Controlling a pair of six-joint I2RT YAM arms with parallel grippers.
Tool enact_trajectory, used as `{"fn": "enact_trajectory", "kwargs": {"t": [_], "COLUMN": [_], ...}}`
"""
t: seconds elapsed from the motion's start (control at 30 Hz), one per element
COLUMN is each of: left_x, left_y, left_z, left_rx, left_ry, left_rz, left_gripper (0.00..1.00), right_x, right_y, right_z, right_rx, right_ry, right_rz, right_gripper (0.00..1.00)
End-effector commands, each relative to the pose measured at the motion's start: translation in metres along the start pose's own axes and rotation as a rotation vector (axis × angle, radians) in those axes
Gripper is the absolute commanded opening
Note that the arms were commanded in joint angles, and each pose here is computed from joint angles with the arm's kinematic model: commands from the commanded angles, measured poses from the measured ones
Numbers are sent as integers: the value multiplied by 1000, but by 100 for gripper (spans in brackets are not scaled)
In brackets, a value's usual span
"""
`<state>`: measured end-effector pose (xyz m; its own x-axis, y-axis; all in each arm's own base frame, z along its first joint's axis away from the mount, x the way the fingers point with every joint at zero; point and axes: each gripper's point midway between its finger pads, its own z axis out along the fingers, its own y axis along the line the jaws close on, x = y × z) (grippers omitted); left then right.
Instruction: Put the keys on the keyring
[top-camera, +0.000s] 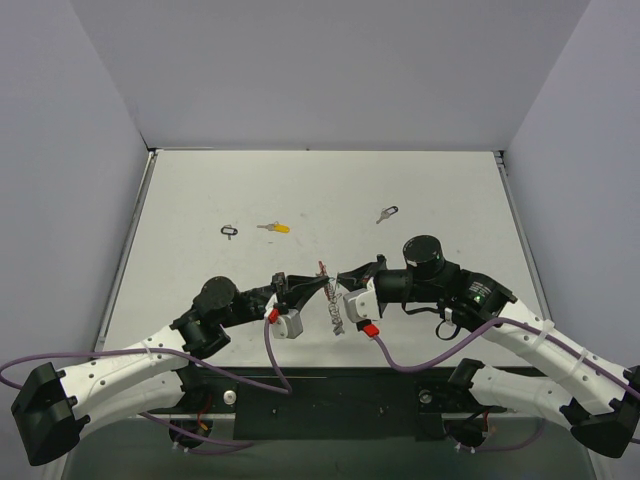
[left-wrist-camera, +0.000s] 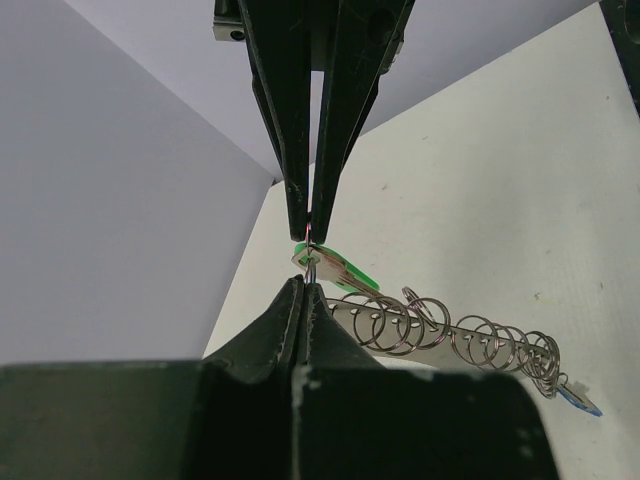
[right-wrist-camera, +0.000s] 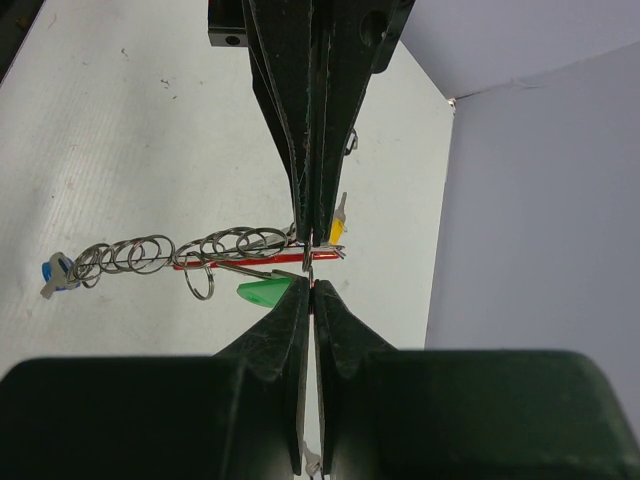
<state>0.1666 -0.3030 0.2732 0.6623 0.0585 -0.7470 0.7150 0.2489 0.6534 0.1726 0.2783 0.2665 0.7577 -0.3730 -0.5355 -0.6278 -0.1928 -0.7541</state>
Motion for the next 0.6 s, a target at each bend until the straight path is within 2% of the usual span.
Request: {"fn": "enact_trajectory", "kwargs": {"t": [0.0, 0.57], "left_x": [-27, -28], "left_y": [20, 20], "left_z": [1, 1], "left_rx": [-54, -55], "left_ry": [-72, -74], "left_rz": [40, 38], "left_gripper": [0, 0], "right_x": [-12, -12], "right_y": [-6, -6], "right_z": [1, 2], "right_rx": [7, 2], "right_ry": [-45, -48], "right_rz": [-10, -14], "right_gripper": [0, 0]}}
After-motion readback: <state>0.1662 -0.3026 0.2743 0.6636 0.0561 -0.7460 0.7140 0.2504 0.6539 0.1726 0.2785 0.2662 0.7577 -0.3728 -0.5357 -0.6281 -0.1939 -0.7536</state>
